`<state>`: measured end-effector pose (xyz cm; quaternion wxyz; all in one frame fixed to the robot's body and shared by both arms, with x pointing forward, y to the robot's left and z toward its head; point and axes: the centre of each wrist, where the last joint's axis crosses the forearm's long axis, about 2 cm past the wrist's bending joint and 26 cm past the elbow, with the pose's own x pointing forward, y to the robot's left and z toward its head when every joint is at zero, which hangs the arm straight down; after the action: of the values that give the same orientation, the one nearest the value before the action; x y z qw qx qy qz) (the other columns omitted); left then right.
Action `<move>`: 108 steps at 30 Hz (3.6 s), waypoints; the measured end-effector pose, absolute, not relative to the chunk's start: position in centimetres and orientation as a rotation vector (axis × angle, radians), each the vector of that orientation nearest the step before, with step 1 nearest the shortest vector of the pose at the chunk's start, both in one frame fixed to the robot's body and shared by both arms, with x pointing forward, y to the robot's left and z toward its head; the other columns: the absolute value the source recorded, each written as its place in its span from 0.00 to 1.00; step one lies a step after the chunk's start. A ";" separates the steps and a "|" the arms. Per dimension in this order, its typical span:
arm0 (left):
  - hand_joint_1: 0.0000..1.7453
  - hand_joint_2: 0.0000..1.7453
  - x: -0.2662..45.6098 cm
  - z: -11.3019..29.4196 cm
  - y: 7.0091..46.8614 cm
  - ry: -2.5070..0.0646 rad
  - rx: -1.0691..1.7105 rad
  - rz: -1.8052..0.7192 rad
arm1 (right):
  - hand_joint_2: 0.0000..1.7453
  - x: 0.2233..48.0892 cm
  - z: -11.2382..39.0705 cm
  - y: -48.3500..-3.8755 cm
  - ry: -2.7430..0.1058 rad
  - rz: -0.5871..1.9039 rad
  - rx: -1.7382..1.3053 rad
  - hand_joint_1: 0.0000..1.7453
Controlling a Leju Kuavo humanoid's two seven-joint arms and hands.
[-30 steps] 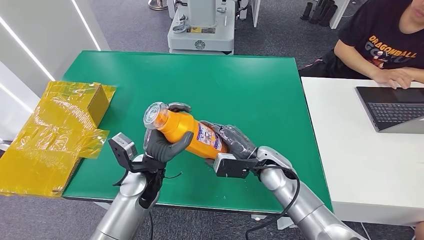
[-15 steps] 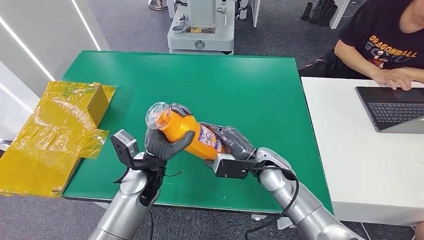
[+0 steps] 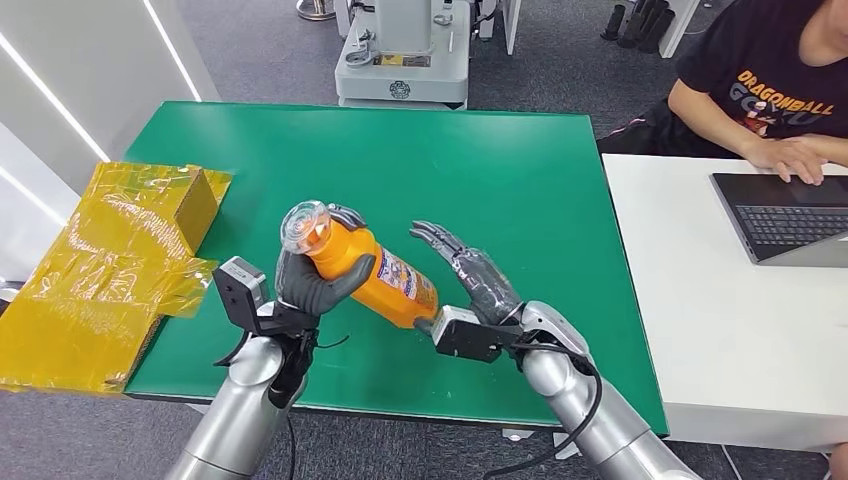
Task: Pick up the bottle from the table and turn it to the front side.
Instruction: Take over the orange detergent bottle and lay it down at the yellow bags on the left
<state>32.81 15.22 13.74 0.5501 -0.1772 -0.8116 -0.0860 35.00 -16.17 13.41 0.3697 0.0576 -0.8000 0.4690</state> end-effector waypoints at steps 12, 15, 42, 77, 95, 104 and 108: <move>1.00 1.00 34.7 16.0 19.7 -2.055 -0.131 -0.258 | 1.00 34.0 15.0 -15.0 -2.189 1.021 0.146 0.00; 1.00 1.00 35.8 17.3 21.4 -2.092 -0.046 -0.288 | 1.00 33.6 15.3 -14.7 -2.217 0.990 0.161 0.00; 1.00 1.00 42.6 27.9 39.1 -1.547 0.981 -1.576 | 1.00 29.9 14.9 -14.5 -2.256 0.663 0.361 0.00; 1.00 1.00 41.5 14.8 43.8 -0.928 0.714 -1.825 | 1.00 24.4 15.2 -12.9 -2.293 0.260 0.503 0.00; 0.62 1.00 40.2 12.5 44.4 -0.810 0.694 -1.843 | 1.00 23.5 15.7 -12.5 -2.306 0.172 0.473 0.00; 0.00 1.00 39.8 12.0 44.5 -0.787 0.723 -1.836 | 1.00 23.3 15.9 -12.2 -2.307 0.181 0.495 0.00; 0.00 1.00 39.8 12.0 44.5 -0.781 0.733 -1.836 | 1.00 23.2 15.9 -12.1 -2.306 0.182 0.502 0.00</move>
<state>39.81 44.49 12.03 0.4862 0.3013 -0.3211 -0.7548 23.22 -12.08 15.91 0.3779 0.1964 -0.9020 0.0713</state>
